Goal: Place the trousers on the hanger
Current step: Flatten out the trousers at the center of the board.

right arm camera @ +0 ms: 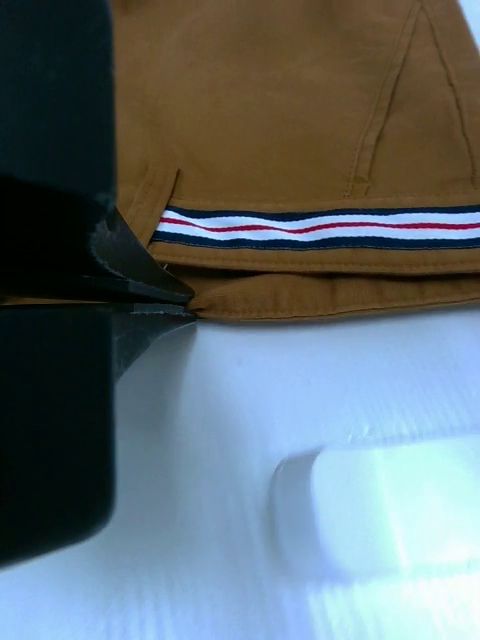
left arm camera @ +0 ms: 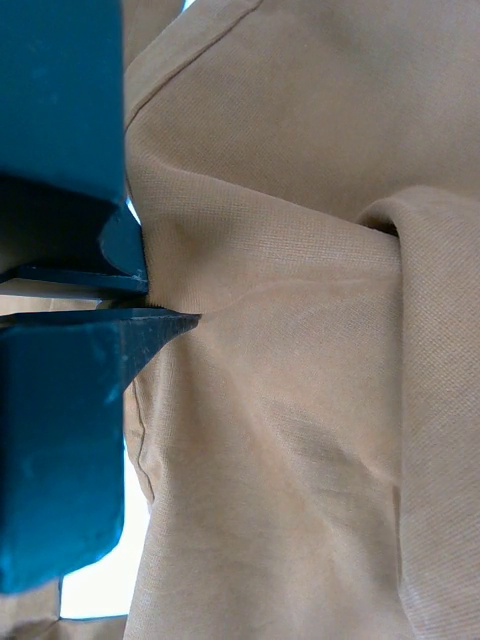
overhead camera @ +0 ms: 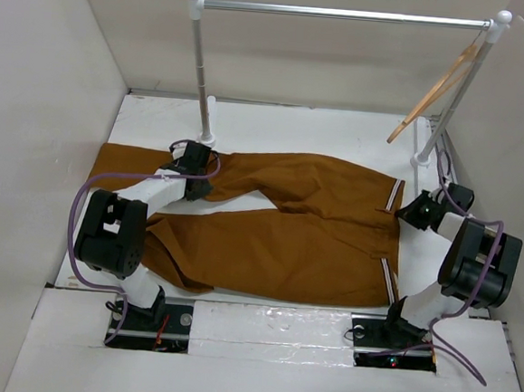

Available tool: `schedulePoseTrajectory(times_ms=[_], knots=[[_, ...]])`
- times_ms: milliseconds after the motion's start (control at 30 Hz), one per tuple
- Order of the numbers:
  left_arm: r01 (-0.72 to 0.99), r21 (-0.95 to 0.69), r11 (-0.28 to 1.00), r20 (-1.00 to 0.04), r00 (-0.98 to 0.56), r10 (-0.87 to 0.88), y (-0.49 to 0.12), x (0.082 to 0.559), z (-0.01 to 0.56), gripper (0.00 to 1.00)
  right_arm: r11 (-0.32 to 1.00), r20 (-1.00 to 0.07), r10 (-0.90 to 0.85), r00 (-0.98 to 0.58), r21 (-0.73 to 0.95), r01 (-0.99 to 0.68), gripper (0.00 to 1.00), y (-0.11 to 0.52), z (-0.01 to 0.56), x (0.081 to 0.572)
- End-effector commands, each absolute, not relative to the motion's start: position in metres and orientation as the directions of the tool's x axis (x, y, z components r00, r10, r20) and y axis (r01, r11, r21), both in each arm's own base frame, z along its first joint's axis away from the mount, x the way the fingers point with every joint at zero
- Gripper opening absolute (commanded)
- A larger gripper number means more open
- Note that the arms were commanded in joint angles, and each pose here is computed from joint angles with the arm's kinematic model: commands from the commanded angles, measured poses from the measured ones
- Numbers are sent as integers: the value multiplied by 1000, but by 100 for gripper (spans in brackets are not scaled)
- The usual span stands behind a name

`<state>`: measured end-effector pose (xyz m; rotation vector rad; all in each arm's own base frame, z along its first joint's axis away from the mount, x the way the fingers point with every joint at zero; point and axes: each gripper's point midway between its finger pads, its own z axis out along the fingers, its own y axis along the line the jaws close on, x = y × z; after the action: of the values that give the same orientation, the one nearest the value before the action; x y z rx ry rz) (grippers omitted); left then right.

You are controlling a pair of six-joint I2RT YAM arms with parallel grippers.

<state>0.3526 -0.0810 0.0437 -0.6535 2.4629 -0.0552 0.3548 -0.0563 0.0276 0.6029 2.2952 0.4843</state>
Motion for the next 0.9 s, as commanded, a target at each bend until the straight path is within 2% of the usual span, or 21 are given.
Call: schedulePoseTrajectory(times_ms=[0, 133, 267, 367, 533, 567, 600, 633, 667, 700, 733, 767, 867], knots=[[-393, -194, 899, -559, -708, -431, -86, 353, 56, 0, 825, -609, 550, -572, 504, 257, 0, -74, 60, 354], [-342, -163, 925, -584, -723, -370, -103, 352, 58, 0, 854, -668, 520, -532, 424, 303, 0, -103, 83, 347], [-345, -178, 922, -557, -737, -383, -108, 350, 53, 0, 821, -657, 571, -493, 434, 372, 0, -135, 89, 335], [-335, -195, 922, -543, -746, -386, -112, 347, 51, 0, 809, -688, 580, -436, 427, 403, 0, -161, 107, 335], [-301, -215, 929, -492, -788, -370, -121, 339, 39, 0, 779, -655, 603, -455, 362, 511, 0, -200, 108, 343], [-279, -216, 936, -471, -809, -350, -127, 334, 35, 2, 778, -665, 601, -444, 357, 518, 6, -207, 114, 348], [-273, -216, 937, -465, -815, -345, -129, 334, 37, 7, 773, -665, 604, -439, 356, 525, 17, -210, 115, 350], [-257, -214, 942, -471, -818, -330, -132, 334, 40, 16, 789, -679, 584, -444, 345, 509, 27, -207, 120, 356], [-241, -212, 947, -475, -822, -316, -135, 332, 43, 27, 800, -693, 567, -446, 334, 498, 43, -206, 127, 360], [-223, -238, 945, -485, -816, -314, -139, 333, 54, 45, 817, -718, 538, -442, 315, 484, 49, -206, 145, 365], [-201, -268, 942, -505, -803, -315, -142, 335, 71, 62, 848, -745, 489, -453, 284, 448, 60, -193, 162, 373], [-193, -283, 940, -513, -797, -318, -144, 336, 77, 67, 848, -744, 490, -455, 284, 448, 60, -192, 162, 373], [-176, -299, 938, -571, -755, -323, -141, 341, 112, 71, 899, -793, 416, -445, 283, 335, 61, -150, 193, 383]])
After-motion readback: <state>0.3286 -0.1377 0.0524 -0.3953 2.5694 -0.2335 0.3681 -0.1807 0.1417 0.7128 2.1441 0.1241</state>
